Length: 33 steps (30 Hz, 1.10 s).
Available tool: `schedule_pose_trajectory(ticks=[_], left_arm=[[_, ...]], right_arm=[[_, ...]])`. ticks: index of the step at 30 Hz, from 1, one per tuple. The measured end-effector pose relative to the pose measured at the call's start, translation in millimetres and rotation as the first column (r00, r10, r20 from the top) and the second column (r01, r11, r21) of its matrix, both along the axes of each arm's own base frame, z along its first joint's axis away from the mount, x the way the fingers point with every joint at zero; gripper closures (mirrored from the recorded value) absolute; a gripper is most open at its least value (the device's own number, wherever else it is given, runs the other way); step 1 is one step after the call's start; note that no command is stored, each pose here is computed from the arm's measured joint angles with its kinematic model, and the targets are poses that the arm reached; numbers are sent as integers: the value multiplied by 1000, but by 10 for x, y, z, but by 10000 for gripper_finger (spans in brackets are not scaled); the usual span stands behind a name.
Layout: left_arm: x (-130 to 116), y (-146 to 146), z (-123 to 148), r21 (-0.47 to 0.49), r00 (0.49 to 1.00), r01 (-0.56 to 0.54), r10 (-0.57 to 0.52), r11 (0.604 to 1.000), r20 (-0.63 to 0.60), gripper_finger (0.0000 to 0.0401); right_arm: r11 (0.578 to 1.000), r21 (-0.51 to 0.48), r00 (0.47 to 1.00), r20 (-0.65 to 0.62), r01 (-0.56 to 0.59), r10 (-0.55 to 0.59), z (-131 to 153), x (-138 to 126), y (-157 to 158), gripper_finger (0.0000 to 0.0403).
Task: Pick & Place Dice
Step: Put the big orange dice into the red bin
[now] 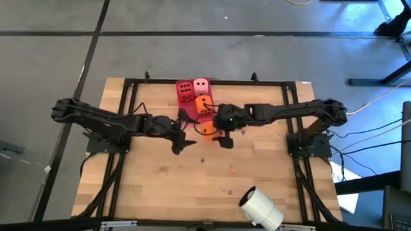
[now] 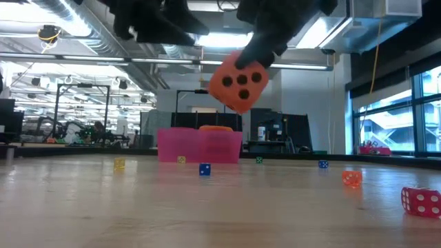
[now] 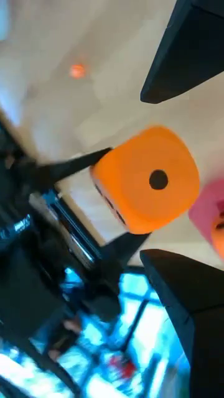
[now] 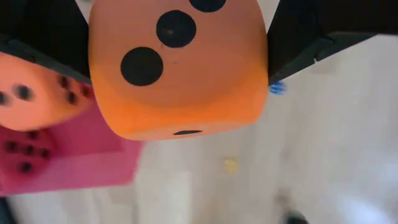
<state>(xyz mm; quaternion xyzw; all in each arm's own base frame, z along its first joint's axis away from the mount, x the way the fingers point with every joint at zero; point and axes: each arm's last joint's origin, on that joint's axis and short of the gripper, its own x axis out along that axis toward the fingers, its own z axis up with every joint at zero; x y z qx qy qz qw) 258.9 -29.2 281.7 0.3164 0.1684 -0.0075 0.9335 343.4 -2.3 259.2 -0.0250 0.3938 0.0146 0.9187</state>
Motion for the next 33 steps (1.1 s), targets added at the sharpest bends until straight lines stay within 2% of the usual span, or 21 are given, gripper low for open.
schedule_pose_trajectory(ticks=[3, 7, 14, 21, 33], left_arm=[[-14, 15, 21, -146, 999, -28, 31, 989, 18, 1], [5, 37, -16, -265, 997, -70, 72, 962, -2, 1], [80, 88, -107, -290, 993, -120, 115, 949, -35, 1], [129, 183, -117, -381, 975, -210, 222, 900, -13, 1], [198, 218, -217, -384, 973, -228, 227, 895, -47, 1]], right_arm=[[993, -111, 1000, -6, 25, -26, -1, -8, 71, 3], [979, -203, 999, 42, 1, 8, 36, 23, 171, 3], [978, -209, 998, 64, 7, 7, 52, 34, 220, 3], [981, -191, 997, 73, 9, 5, 48, 46, 231, 3], [976, -216, 992, 110, -33, 58, 67, 79, 243, 3]])
